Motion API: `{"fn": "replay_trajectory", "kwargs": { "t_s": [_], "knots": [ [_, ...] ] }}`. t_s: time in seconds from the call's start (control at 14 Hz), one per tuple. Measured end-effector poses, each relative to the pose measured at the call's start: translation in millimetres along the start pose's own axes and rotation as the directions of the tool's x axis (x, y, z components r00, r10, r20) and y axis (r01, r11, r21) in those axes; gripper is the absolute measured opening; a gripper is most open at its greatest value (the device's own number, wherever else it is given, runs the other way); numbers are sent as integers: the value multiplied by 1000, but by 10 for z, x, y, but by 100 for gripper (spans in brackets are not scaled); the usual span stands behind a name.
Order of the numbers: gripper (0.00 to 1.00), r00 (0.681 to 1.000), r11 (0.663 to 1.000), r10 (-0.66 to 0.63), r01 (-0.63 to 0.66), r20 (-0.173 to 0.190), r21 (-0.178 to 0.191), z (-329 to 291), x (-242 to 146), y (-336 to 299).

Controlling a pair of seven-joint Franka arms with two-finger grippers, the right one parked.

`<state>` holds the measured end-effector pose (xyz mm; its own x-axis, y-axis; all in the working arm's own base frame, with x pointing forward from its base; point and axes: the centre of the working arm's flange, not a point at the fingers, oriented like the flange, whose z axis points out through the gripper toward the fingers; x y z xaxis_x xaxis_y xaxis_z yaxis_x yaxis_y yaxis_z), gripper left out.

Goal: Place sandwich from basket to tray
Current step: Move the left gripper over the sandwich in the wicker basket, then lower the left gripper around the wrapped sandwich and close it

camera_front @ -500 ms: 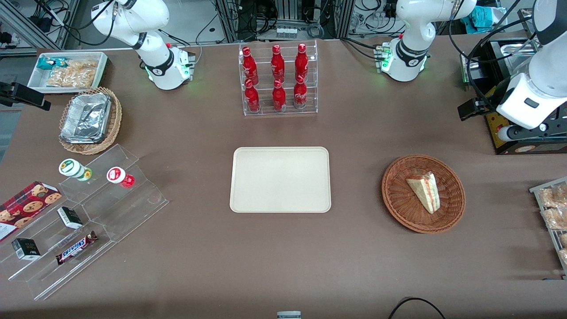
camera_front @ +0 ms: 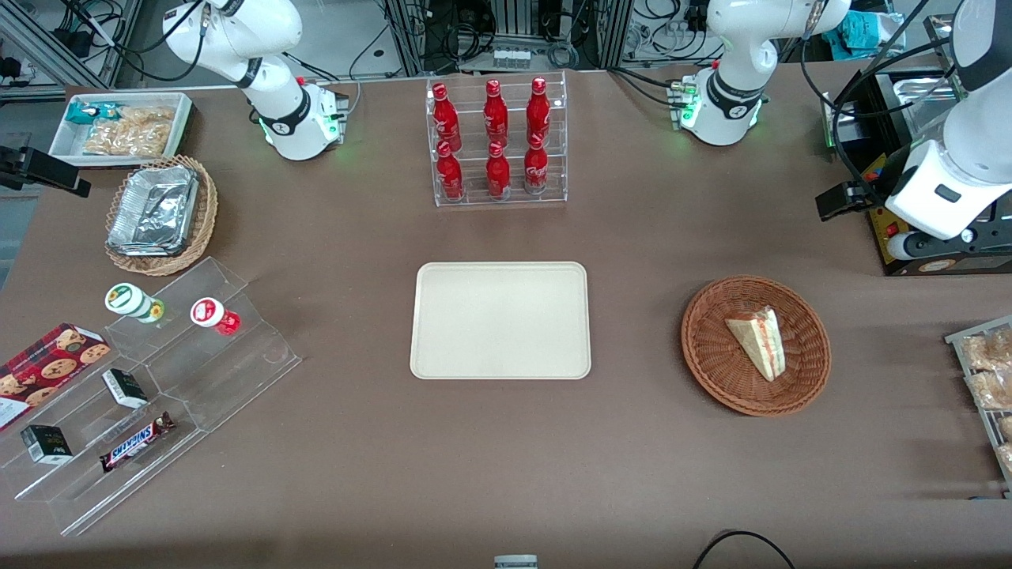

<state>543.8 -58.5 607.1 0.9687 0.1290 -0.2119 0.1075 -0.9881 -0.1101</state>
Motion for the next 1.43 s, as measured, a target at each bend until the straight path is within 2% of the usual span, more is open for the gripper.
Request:
{"fn": "replay_trajectory", "kwargs": {
  "t_s": [0.21,0.36,0.5,0.64,0.86,1.07,1.21,1.43],
  "knots": [
    [100,1000,1000,-5,5,17,1,82,71,-9],
    [100,998,1000,-29,29,53,6,255,204,-17],
    [100,990,995,-98,97,97,14,569,457,7],
    [100,982,988,-155,155,111,12,981,782,32],
    [100,980,984,-177,179,89,-12,1721,1117,81],
    [100,980,980,-192,194,57,-30,2234,1166,120],
    [100,977,975,-212,213,23,-59,2479,1188,97],
    [100,972,968,-235,234,2,-88,2788,1164,110]
  ]
}}
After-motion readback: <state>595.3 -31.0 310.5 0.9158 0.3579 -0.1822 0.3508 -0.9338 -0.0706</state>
